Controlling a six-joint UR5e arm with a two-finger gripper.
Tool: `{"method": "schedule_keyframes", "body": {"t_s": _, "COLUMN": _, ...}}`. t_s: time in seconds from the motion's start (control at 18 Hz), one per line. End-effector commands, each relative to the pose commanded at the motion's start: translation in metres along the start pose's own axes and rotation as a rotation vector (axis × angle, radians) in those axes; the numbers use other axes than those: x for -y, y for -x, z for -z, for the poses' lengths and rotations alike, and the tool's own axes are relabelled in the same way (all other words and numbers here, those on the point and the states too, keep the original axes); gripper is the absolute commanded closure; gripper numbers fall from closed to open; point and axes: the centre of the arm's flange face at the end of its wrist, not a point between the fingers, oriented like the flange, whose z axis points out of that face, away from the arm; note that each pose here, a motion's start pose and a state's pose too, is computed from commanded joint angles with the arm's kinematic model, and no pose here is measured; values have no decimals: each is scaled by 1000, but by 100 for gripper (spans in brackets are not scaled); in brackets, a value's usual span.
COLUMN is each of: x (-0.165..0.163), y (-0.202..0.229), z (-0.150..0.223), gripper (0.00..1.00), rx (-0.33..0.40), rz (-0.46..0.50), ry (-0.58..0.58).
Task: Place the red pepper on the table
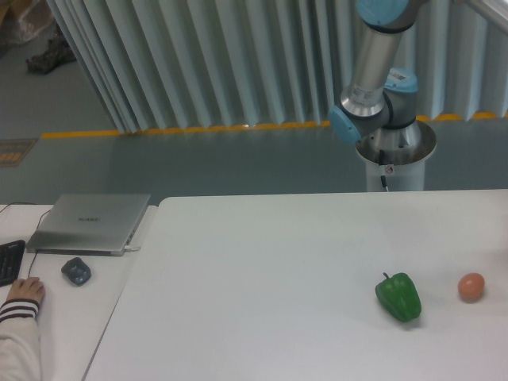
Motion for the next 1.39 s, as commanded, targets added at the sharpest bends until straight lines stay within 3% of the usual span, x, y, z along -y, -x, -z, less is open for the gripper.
{"method": "schedule_keyframes", "body": {"t_s": 0.83, "x": -3, "y": 0, "z": -13, "gripper": 4, "rx": -36, "rz": -9, "ry": 15}}
{"method": "schedule_keyframes", "body": {"t_s": 1.39, "x": -2, "y": 3, "z": -16, "gripper": 44, "rx": -39, "rz": -7, "ry": 12}}
